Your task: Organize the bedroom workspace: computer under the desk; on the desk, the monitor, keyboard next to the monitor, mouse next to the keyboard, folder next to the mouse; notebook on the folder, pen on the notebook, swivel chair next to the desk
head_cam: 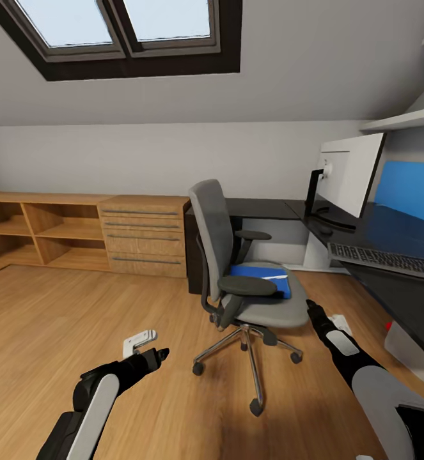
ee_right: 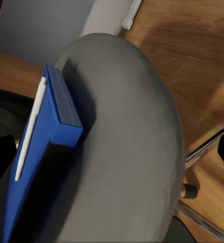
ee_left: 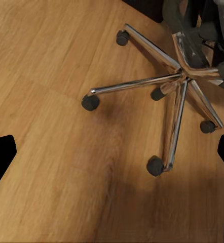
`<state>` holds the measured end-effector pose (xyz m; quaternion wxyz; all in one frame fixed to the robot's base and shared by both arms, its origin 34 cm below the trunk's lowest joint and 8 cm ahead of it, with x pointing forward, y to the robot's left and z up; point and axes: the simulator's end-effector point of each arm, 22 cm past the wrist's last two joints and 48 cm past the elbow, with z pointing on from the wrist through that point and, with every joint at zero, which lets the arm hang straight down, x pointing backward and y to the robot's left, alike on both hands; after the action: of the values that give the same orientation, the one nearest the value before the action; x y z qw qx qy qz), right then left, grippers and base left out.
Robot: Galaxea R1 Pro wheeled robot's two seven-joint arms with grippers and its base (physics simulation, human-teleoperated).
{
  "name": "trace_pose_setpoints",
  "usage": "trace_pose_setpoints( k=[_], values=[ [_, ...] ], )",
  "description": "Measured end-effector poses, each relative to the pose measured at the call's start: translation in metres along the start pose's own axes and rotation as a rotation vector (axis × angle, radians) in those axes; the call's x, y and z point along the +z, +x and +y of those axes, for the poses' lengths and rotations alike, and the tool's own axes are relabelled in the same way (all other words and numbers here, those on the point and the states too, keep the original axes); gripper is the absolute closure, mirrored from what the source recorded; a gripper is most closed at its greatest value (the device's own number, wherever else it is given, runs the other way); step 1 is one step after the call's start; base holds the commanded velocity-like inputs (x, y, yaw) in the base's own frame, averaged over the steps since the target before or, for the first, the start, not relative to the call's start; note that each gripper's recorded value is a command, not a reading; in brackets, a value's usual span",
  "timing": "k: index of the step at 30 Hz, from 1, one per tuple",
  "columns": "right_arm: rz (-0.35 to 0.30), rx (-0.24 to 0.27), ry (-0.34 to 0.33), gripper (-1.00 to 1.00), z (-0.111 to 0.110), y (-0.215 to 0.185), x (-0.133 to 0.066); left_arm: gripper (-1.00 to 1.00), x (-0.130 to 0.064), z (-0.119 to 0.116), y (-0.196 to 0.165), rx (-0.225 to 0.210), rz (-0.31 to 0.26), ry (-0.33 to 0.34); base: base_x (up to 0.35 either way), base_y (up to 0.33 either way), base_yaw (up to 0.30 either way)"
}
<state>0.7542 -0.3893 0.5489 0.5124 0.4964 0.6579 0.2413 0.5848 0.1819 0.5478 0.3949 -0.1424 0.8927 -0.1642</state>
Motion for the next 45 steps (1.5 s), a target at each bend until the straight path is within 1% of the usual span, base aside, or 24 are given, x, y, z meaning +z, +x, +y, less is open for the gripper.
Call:
trace_pose_setpoints(
  k=[10, 14, 18, 28, 37, 45],
  values=[
    [-0.001, -0.001, 0.001, -1.0, -0.001, -0.001, 0.0, -1.0, 0.0, 0.001, 0.0, -0.001, -0.001, -0.001, 0.171, 0.0, 0.0],
    [-0.001, -0.001, 0.002, -1.0, -0.001, -0.001, 0.0, -1.0, 0.0, 0.005, -0.003, -0.012, -0.006, -0.008, 0.14, -0.003, 0.0],
    [-0.012, -0.002, 0.006, -1.0, -0.004, -0.01, 0.0, -1.0, -0.001, 0.008, -0.004, -0.019, -0.008, -0.01, 0.176, -0.01, 0.0],
    [-0.014, -0.001, 0.007, -1.0, -0.004, -0.011, 0.0, -1.0, -0.001, 0.008, -0.004, -0.02, -0.008, -0.01, 0.149, 0.0, 0.0],
    [-0.016, -0.001, 0.007, -1.0, -0.005, -0.012, 0.0, -1.0, -0.001, 0.008, -0.005, -0.02, -0.009, -0.01, 0.243, 0.0, 0.0],
    [-0.029, -0.006, 0.015, -1.0, -0.01, -0.023, 0.0, -1.0, -0.001, 0.008, -0.005, -0.02, -0.009, -0.009, 0.048, 0.0, 0.0]
  ],
)
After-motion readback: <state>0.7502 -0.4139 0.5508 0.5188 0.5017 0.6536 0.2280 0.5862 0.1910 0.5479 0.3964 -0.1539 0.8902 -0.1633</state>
